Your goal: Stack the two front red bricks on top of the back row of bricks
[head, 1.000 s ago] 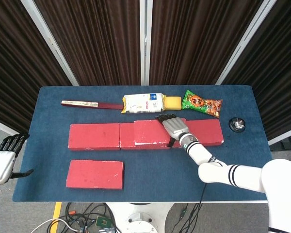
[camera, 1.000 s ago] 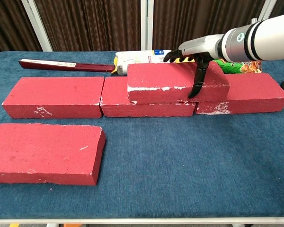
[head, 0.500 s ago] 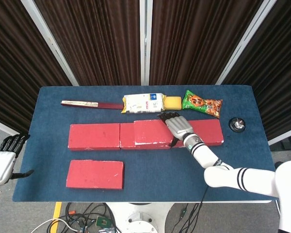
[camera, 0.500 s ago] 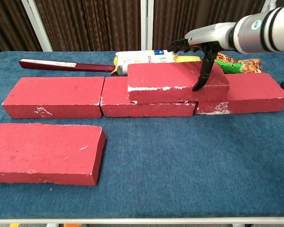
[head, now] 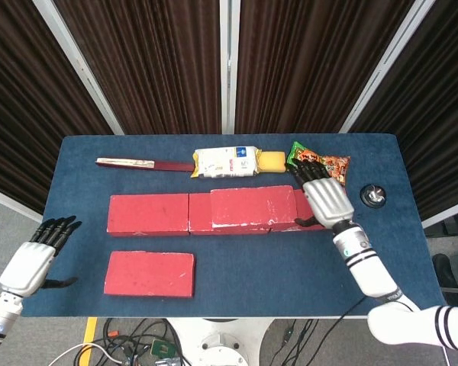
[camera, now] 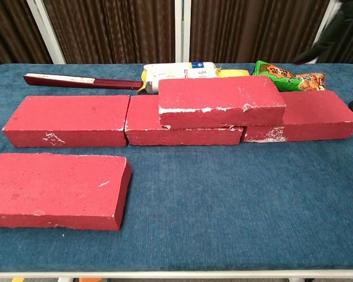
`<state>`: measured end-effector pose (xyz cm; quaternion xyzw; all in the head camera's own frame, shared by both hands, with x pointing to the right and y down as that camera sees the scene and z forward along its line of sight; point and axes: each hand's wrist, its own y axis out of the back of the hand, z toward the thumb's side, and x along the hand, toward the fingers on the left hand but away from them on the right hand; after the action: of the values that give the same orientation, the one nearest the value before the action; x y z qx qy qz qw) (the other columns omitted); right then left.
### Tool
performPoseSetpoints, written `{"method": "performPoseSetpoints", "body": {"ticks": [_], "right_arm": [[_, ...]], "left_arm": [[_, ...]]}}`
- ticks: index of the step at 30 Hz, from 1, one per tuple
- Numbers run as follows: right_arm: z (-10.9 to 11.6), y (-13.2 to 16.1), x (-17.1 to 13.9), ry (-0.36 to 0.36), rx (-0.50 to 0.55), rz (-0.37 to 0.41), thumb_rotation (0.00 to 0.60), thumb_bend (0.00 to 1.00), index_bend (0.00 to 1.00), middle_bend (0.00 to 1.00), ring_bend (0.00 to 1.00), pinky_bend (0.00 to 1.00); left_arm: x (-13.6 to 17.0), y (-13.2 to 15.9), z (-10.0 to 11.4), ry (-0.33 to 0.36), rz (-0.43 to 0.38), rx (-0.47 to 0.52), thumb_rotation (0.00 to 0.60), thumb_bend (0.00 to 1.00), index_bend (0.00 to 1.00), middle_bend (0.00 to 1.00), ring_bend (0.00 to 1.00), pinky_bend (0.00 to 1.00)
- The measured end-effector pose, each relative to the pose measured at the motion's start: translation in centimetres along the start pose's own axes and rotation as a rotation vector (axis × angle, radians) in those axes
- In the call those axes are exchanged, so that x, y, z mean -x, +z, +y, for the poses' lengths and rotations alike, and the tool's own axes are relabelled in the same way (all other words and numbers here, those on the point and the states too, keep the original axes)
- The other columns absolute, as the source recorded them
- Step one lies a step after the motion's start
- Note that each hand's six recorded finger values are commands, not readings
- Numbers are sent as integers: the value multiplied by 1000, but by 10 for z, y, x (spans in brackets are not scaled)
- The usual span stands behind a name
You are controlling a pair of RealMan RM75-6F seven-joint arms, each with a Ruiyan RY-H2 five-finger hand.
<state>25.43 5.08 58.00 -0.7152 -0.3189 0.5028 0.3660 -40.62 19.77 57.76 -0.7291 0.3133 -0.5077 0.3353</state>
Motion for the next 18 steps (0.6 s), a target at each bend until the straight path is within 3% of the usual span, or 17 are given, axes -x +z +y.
{"method": "performPoseSetpoints", "body": {"ticks": [9, 18], "right_arm": [[-2, -57, -84, -91, 3, -120, 600, 0, 0, 0, 0, 0], [2, -73, -131, -131, 35, -153, 600, 0, 0, 0, 0, 0]], "left_arm": [[-5, 42, -29, -116, -115, 17, 600, 0, 0, 0, 0, 15], [-15, 80, -64, -213, -196, 33, 600, 0, 0, 0, 0, 13]]}}
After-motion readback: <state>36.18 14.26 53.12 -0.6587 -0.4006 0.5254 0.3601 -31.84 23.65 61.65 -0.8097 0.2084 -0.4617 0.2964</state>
